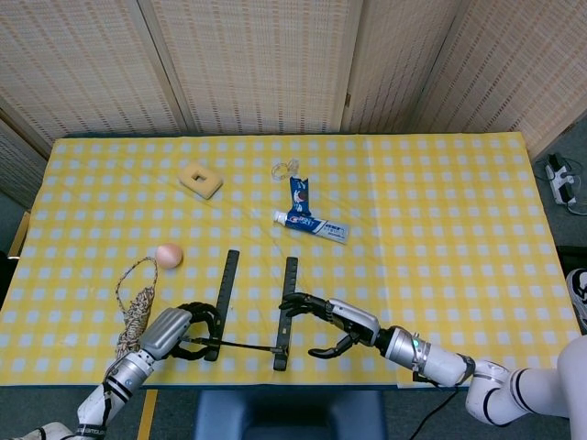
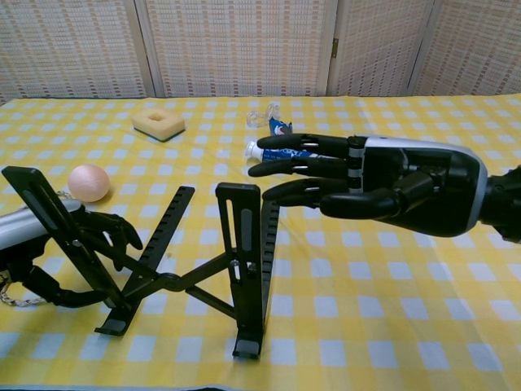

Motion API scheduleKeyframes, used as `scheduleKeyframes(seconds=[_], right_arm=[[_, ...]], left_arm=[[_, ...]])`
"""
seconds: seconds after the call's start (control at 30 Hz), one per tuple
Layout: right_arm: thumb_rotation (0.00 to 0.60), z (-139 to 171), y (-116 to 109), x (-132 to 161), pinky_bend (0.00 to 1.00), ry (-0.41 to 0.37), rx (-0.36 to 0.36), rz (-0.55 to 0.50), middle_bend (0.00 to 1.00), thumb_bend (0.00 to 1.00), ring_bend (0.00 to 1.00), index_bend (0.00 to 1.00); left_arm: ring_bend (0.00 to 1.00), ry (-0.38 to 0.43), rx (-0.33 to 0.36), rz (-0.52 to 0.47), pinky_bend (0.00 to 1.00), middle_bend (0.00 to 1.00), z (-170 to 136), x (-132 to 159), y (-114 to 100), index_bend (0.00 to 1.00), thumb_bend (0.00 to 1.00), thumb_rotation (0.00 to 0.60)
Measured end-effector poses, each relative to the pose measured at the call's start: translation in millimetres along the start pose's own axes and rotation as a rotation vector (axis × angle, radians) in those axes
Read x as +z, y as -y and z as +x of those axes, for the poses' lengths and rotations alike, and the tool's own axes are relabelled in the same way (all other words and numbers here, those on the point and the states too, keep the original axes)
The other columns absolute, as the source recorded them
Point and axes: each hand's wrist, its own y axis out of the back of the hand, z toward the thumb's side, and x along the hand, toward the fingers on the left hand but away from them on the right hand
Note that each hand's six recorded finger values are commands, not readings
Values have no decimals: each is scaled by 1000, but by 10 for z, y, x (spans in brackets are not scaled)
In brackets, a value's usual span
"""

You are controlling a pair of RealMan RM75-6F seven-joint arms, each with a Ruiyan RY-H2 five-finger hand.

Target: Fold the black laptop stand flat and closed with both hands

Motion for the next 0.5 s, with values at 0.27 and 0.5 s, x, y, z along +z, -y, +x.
scheduleKeyframes(seconds=[0.27,0.5], right_arm=[[600,-6,-15,-18,18,2,-6,-5,137,316,140,114],[600,-8,-22,-26,18,4,-9,-8,135,315,139,114]], left_arm=[[268,-8,-2,-17,317,331,-10,-15,41,556,350,600],[269,-11,3,-29,318,333,-12,-21,56,569,355,600]])
